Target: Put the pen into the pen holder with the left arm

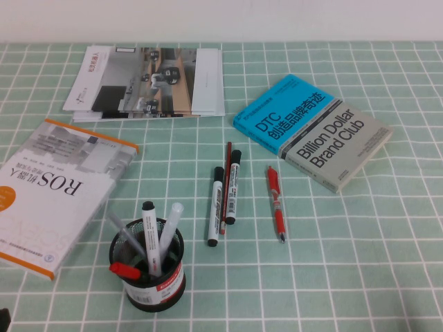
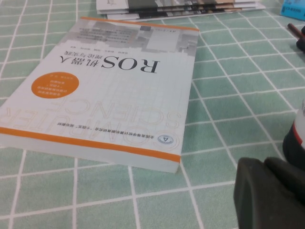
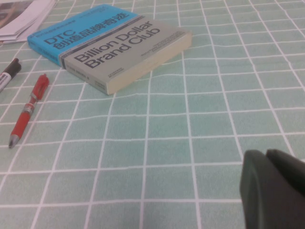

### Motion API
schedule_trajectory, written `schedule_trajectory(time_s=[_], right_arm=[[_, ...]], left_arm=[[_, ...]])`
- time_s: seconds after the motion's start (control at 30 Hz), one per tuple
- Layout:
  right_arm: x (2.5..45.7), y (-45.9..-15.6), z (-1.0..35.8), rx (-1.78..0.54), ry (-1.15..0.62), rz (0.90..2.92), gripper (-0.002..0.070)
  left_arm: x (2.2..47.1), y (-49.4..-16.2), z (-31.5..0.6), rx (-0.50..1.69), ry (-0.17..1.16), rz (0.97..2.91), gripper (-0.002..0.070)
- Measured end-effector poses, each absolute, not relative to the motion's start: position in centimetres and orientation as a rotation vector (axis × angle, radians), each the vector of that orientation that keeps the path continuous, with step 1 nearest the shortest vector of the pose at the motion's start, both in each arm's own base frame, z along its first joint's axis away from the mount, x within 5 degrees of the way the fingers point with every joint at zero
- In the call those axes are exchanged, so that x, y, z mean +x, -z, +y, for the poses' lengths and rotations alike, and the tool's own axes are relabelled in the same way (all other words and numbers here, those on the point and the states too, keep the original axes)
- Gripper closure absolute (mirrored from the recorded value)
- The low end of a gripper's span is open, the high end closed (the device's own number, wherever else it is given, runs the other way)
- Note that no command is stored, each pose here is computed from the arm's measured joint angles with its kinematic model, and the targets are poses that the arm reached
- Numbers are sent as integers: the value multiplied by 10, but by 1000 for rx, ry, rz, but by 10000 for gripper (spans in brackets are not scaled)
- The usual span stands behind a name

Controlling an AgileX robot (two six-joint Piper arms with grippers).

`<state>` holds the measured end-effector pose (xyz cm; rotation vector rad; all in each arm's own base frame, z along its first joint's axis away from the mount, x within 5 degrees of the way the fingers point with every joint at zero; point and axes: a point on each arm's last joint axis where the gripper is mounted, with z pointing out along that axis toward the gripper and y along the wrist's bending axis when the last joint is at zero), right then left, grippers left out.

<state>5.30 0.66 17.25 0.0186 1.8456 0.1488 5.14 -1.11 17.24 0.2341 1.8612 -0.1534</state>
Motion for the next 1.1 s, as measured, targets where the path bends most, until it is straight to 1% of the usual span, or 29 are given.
schedule_trajectory(time_s=[0.1, 0.2, 0.37, 0.43, 0.57, 0.63, 0.7, 0.9, 1.03, 1.1], right_arm=[[53, -173, 7, 19, -149, 1846, 696], [53, -173, 7, 19, -149, 1846, 696], [53, -173, 7, 19, -149, 1846, 696], [53, -173, 7, 19, -149, 1846, 696], [53, -173, 7, 19, -149, 1846, 696], [53, -173, 7, 19, -149, 1846, 696], [53, -173, 7, 19, -149, 1846, 696], [53, -173, 7, 19, -149, 1846, 696], [53, -173, 7, 19, -149, 1846, 696], [53, -173, 7, 19, -149, 1846, 696]], left_arm=[[52, -174, -11, 187, 192, 1846, 679], [53, -179, -12, 97, 274, 1795, 679], [55, -188, -14, -145, 508, 1708, 679], [55, -189, -14, -204, 566, 1692, 679], [55, -191, -14, -240, 607, 1668, 679], [54, -191, -14, -289, 633, 1710, 679], [51, -201, -13, -313, 631, 1756, 679], [55, -263, -13, -295, 551, 1896, 679], [77, -300, -23, -195, 476, 2053, 679], [91, -316, -30, -84, 443, 2135, 679]])
